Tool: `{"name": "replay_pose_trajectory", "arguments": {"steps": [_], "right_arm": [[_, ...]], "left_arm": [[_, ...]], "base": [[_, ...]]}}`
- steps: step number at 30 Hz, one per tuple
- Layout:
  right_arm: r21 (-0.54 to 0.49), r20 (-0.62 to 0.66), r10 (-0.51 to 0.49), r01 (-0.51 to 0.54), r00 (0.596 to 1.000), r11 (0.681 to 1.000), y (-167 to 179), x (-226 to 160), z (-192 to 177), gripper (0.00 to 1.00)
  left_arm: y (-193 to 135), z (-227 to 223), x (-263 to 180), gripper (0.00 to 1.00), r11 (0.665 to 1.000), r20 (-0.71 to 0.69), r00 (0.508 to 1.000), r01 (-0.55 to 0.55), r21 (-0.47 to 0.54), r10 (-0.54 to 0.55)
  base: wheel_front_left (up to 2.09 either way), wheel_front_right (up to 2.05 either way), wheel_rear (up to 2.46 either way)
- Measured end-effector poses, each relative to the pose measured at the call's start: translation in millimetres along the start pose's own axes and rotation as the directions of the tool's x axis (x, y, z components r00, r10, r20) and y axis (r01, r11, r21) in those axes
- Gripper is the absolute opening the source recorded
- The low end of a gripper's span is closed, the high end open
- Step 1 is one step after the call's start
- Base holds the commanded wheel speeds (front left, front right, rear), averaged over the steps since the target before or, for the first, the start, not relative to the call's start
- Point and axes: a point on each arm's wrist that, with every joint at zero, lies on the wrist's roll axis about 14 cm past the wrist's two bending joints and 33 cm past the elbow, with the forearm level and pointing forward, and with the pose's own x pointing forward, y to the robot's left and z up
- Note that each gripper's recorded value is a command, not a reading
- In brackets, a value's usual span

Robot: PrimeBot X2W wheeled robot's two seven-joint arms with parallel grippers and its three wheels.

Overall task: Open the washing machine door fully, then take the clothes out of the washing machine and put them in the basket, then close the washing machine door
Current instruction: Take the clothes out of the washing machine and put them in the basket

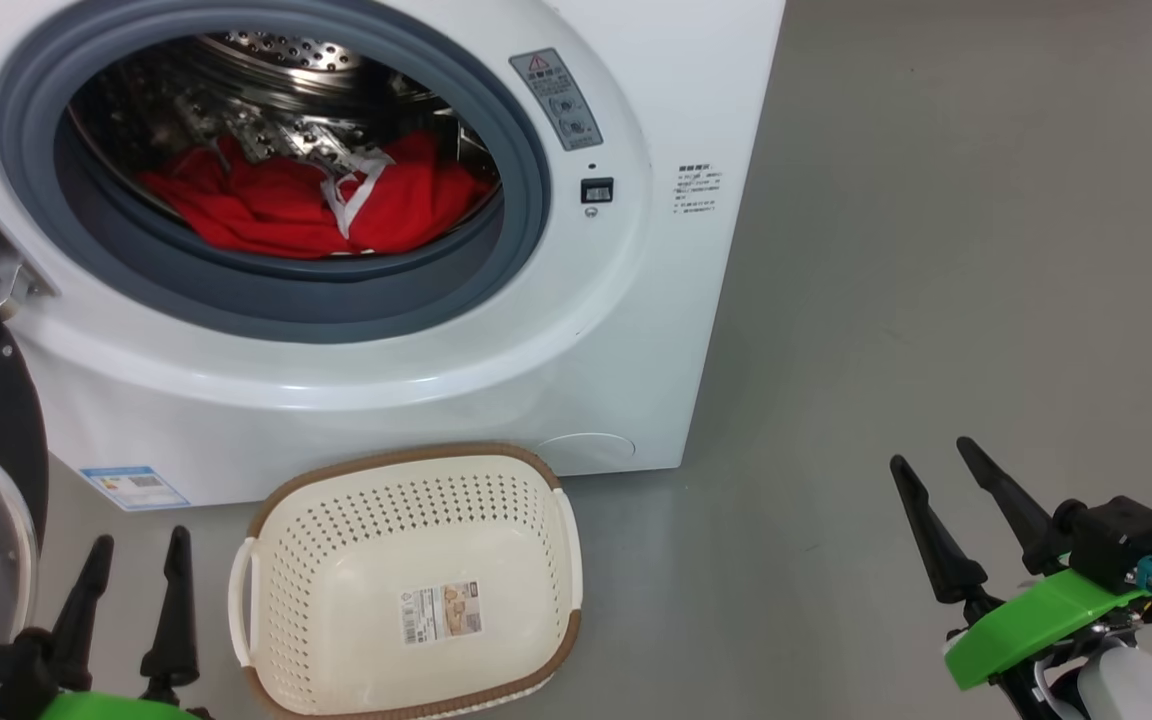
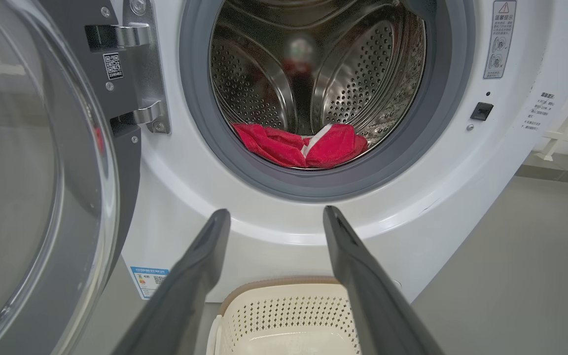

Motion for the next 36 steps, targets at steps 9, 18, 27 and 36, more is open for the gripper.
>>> {"name": "replay_pose_trajectory", "arguments": {"steps": [9, 18, 27, 36], "right_arm": [[0.003, 0.008, 0.008, -0.008, 1.000, 1.000, 3, 5, 2, 1.00], [0.014, -0.013, 0.011, -0.011, 1.000, 1.000, 6, 8, -7, 1.00], [0.027, -0.016, 0.025, -0.025, 1.000, 0.999, 12, 25, -12, 1.00], [0.044, -0.037, 0.015, -0.014, 0.999, 0.999, 12, 39, -24, 1.00]], "left_arm": [[0, -2, 3, 1.00, 1.000, -0.005, 1.000, -0.001, 0.006, 0.001], [-17, -17, 16, 1.00, 0.999, -0.048, 0.998, 0.041, -0.008, -0.042], [-46, -18, 72, 1.00, 0.990, -0.067, 0.988, 0.139, 0.020, -0.138], [-71, 4, 148, 1.00, 0.969, -0.076, 0.971, 0.232, 0.085, -0.226]], "base": [[0.13, -0.13, 0.00], [0.00, 0.00, 0.00], [0.00, 0.00, 0.00], [0.00, 0.00, 0.00]]}}
